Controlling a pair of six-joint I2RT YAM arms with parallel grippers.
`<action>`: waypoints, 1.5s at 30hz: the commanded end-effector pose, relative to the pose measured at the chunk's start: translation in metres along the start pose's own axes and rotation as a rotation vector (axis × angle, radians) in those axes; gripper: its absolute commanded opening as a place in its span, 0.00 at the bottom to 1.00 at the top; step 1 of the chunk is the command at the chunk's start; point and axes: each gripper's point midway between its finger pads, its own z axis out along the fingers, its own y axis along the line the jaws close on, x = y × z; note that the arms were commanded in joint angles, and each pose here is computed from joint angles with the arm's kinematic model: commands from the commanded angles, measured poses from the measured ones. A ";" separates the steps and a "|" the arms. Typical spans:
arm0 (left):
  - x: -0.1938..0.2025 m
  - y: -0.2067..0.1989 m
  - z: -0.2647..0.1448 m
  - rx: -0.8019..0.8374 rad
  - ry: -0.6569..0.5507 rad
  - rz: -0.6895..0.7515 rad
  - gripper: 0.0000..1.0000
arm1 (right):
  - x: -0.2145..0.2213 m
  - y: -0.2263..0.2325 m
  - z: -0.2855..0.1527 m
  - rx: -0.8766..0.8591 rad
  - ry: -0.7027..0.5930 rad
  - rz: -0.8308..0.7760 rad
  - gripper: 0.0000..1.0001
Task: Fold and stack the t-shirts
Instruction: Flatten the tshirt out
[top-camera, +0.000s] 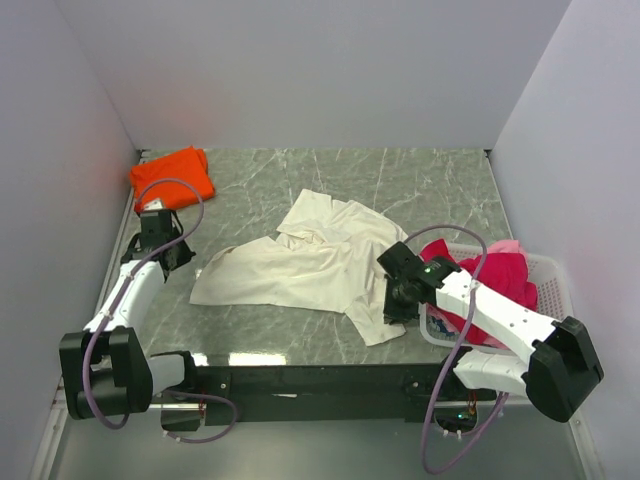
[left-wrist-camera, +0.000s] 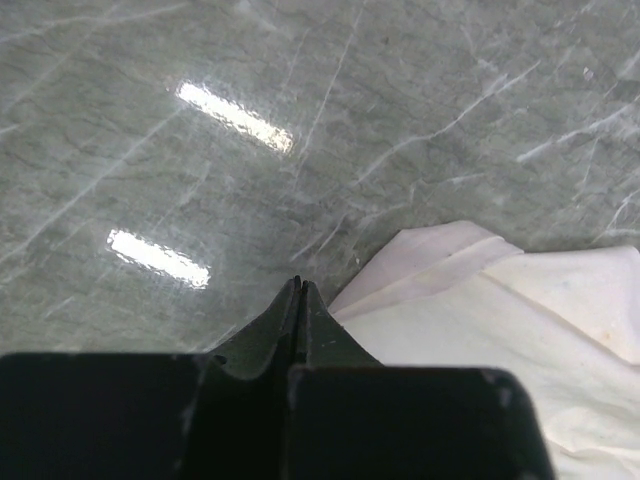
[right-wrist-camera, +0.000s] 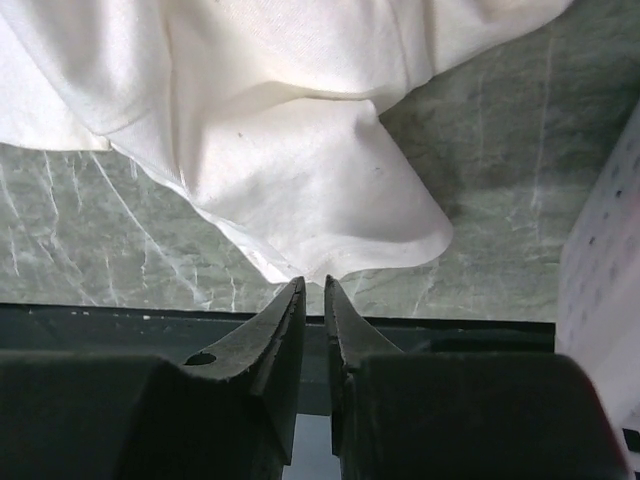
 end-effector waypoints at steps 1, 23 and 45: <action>-0.002 -0.009 0.000 0.034 0.014 -0.035 0.03 | 0.001 0.009 0.001 -0.054 -0.004 -0.017 0.21; 0.062 0.002 0.004 -0.005 0.145 -0.269 0.42 | 0.029 -0.003 0.046 0.055 0.079 -0.065 0.26; 0.073 0.017 0.003 -0.076 0.130 -0.337 0.37 | 0.010 -0.004 -0.008 0.009 -0.045 -0.004 0.00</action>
